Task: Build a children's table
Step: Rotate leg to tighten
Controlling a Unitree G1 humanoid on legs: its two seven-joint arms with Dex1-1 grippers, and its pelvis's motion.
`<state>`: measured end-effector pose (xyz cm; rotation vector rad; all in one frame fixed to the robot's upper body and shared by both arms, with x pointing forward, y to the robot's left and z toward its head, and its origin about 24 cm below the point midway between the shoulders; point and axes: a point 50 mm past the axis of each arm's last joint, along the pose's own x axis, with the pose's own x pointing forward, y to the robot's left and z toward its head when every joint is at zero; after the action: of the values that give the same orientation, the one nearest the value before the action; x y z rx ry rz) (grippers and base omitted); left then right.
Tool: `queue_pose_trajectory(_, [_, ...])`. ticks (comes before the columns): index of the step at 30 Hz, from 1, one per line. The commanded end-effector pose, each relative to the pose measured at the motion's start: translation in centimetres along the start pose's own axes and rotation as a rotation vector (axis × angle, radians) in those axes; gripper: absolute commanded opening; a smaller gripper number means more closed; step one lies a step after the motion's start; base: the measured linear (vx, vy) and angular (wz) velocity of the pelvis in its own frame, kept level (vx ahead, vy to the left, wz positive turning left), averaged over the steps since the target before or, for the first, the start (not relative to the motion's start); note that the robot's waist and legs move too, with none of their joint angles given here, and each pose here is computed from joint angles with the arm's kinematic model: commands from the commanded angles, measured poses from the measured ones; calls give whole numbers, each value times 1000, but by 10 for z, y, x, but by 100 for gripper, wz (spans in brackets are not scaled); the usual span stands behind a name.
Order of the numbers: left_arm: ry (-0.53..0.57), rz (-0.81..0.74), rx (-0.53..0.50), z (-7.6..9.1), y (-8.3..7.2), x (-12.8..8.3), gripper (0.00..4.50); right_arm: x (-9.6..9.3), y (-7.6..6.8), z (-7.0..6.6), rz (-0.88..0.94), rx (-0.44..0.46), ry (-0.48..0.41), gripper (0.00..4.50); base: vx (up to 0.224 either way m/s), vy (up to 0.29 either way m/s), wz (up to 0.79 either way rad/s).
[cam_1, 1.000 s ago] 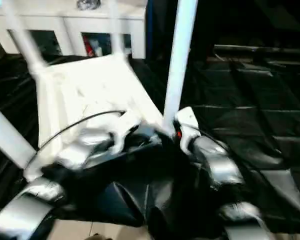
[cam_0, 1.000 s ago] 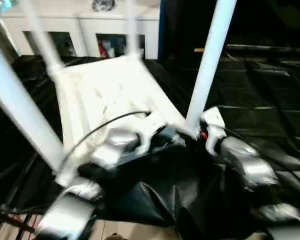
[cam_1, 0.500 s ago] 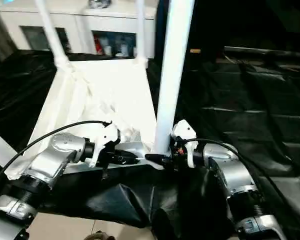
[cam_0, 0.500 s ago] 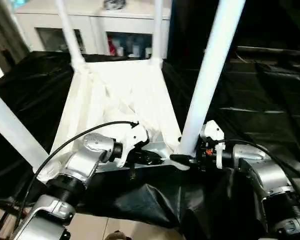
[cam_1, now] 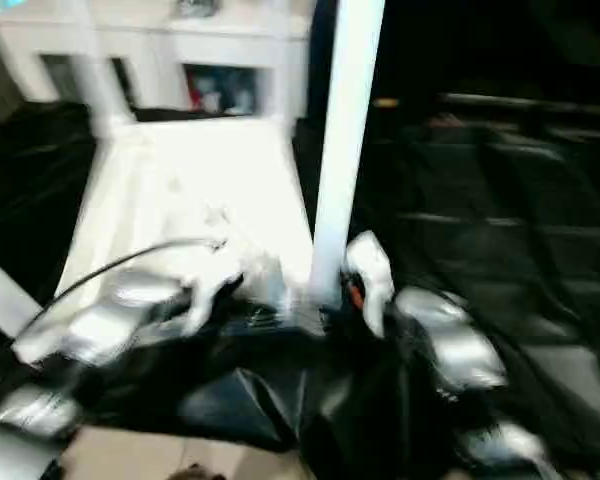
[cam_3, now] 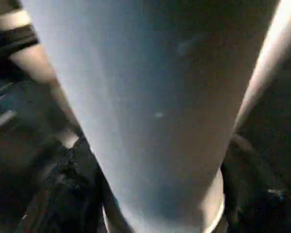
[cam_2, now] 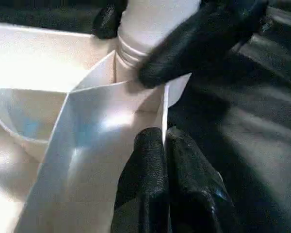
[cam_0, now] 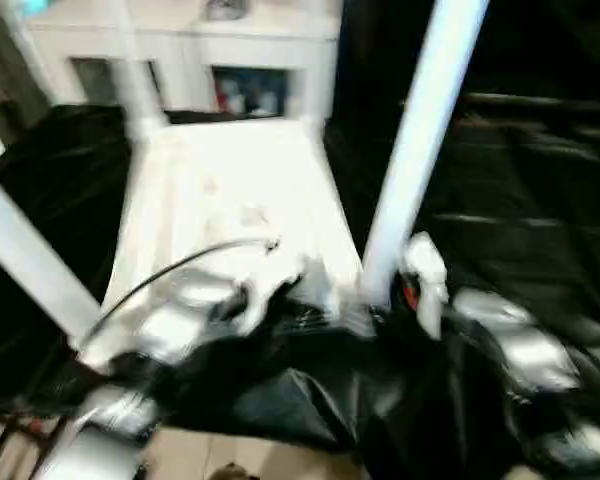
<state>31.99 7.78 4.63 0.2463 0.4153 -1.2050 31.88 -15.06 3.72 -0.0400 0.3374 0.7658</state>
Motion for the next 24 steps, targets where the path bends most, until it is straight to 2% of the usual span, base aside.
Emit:
queue_pose_trajectory(1, [-65, 12, 22, 20, -4, 18, 0, 7, -6, -13, -157, 44, 59, 271, 0, 0, 0])
queue_pose_trajectory(2, [-73, 63, 2, 25, -2, 25, 0, 11, -7, -13, -220, 84, 54, 270, 0, 0, 0])
queue_pose_trajectory(6, [-103, 208, -53, 43, 2, 47, 0, 27, -4, -12, -381, 122, 57, 270, 0, 0, 0])
queue_pose_trajectory(10, [-101, 198, -14, 50, -1, 56, 0, 41, 8, -8, -353, 76, 51, 270, 0, 0, 0])
queue_pose_trajectory(11, [-103, 189, -10, 51, -2, 57, 0, 44, 11, -7, -330, 77, 42, 305, 0, 0, 0])
queue_pose_trajectory(12, [-108, 165, 1, 52, -4, 57, 0, 46, 14, -5, -300, 99, 24, 340, 0, 0, 0])
queue_pose_trajectory(13, [-111, 152, 6, 53, -5, 57, 0, 46, 16, -4, -287, 115, 14, 340, 0, 0, 0])
queue_pose_trajectory(16, [-112, 114, 22, 48, -5, 55, 0, 46, 16, -2, -271, 79, 7, 357, 0, 0, 0])
queue_pose_trajectory(17, [-111, 100, 26, 46, -4, 53, 0, 45, 15, -2, -263, 58, 4, 384, 0, 0, 0])
queue_pose_trajectory(19, [-113, 87, 34, 45, -5, 51, 0, 44, 14, -1, -249, 47, -2, 386, 0, 0, 0])
queue_pose_trajectory(24, [-157, -57, 72, 37, -9, 36, 0, 32, 21, 3, -14, -69, -16, 386, 0, 0, 0])
